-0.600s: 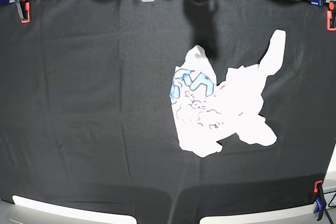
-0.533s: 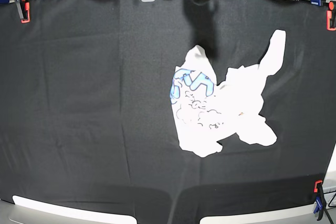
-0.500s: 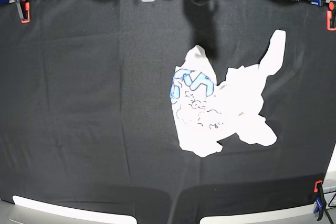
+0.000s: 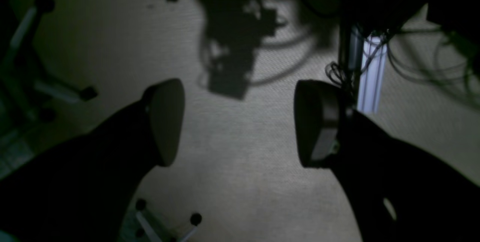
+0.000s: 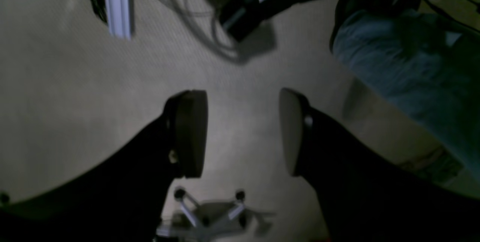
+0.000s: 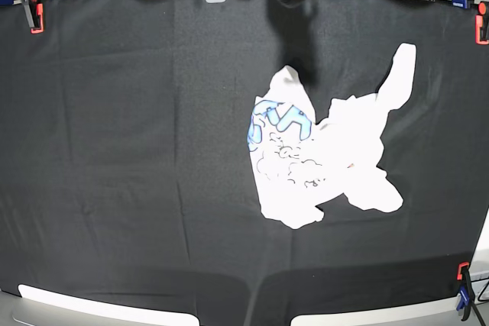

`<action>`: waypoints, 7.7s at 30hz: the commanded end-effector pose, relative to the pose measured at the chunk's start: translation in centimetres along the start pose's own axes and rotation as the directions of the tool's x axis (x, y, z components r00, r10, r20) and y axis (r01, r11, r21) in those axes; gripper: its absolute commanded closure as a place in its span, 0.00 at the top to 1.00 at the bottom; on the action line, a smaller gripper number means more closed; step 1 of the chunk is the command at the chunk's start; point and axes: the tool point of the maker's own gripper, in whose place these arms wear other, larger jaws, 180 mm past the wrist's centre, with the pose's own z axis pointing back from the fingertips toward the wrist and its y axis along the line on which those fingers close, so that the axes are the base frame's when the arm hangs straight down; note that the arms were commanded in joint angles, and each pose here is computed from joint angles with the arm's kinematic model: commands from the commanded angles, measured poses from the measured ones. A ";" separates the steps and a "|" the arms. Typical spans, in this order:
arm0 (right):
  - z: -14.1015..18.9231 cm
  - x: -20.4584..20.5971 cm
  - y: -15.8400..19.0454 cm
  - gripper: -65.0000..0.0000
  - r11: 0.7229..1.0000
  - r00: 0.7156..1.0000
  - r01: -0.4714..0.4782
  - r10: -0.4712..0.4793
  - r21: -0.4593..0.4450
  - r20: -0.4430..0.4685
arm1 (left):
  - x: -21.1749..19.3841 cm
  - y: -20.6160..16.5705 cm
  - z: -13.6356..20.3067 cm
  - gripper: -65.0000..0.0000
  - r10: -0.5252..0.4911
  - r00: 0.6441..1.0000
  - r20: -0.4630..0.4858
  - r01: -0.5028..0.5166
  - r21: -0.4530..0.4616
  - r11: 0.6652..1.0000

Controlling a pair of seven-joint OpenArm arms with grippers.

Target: Layout the t-shirt on the table in an organized manner, then fold the t-shirt properly

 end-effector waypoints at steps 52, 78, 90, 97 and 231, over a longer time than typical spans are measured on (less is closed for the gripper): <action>18.7 33.5 -8.2 0.46 0.979 0.533 0.104 0.095 -0.176 0.841 | 34.2 7.3 17.5 0.64 0.112 0.616 0.780 -0.139 -0.032 0.990; 21.2 39.9 -1.5 0.46 0.979 0.457 0.009 0.178 -0.204 0.872 | 37.2 8.5 17.3 0.64 0.143 0.659 0.738 -0.178 -0.031 0.984; 14.5 42.8 6.4 0.46 0.970 0.529 -0.216 0.215 -0.115 0.821 | 30.4 6.5 14.2 0.64 0.127 0.794 0.595 -0.134 -0.032 0.990; 15.0 43.1 12.0 0.46 0.928 0.463 -0.359 0.273 -0.103 0.843 | 29.7 6.3 14.0 0.64 0.124 0.805 0.581 -0.129 -0.032 0.991; 8.8 33.7 -10.1 0.00 0.663 0.730 -0.338 0.633 -0.668 0.259 | 28.3 3.5 5.8 0.00 0.376 0.828 0.416 -0.102 -0.548 0.830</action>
